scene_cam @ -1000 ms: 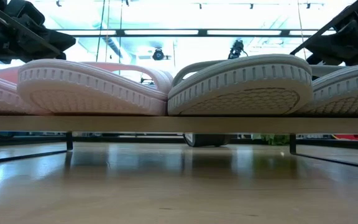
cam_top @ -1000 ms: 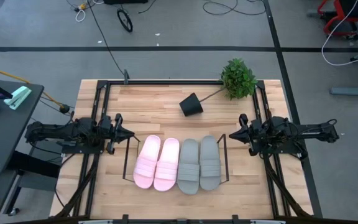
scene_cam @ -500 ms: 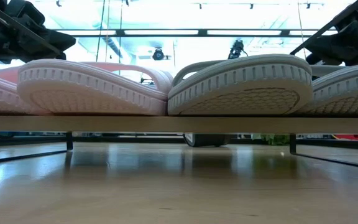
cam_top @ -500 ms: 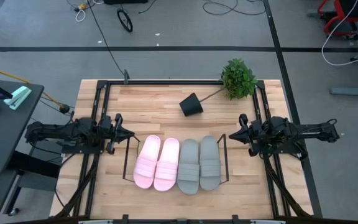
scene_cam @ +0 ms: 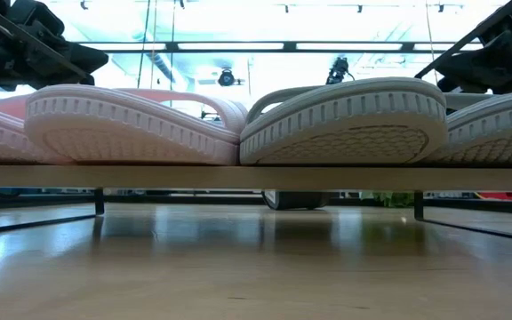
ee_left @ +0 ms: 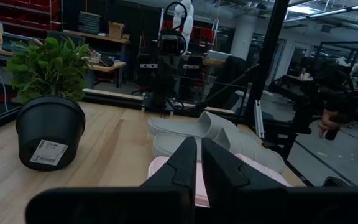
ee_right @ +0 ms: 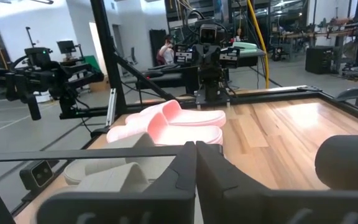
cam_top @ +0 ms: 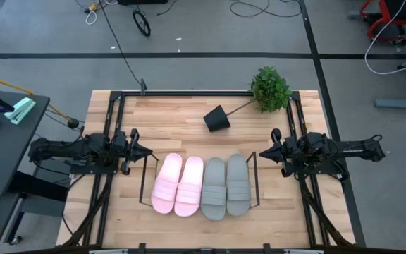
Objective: Pick and place slides into the shelf
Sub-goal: Return to Home Position
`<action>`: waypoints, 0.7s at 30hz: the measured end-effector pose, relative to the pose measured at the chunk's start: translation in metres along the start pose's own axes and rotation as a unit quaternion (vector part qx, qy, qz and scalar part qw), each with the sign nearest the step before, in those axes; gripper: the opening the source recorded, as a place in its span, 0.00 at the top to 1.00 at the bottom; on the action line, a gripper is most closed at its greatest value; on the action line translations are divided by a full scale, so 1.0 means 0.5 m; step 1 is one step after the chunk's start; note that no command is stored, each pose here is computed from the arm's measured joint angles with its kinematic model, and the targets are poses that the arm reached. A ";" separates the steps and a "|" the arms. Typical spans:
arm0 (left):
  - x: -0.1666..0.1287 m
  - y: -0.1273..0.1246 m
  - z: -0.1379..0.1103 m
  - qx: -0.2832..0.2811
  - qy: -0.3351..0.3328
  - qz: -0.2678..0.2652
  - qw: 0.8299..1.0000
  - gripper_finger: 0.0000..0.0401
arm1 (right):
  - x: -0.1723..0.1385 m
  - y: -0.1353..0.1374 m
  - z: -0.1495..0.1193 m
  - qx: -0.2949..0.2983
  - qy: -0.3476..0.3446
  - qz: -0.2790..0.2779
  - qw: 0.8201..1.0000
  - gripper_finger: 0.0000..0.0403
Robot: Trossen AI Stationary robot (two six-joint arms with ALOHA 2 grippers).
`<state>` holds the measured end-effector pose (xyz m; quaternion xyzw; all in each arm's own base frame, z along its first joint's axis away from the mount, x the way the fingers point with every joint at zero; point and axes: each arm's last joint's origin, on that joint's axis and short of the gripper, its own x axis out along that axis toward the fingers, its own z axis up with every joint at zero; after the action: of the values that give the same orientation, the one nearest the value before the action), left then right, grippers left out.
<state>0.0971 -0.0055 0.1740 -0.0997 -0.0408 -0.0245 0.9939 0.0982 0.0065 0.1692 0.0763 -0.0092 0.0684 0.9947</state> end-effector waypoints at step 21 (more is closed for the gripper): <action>0.000 0.000 0.000 0.000 0.000 0.000 1.000 0.91 | 0.000 0.000 0.000 0.001 0.000 0.000 1.000 0.96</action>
<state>0.0970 -0.0055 0.1740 -0.0999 -0.0409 -0.0247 0.9938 0.0982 0.0065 0.1691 0.0776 -0.0087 0.0684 0.9946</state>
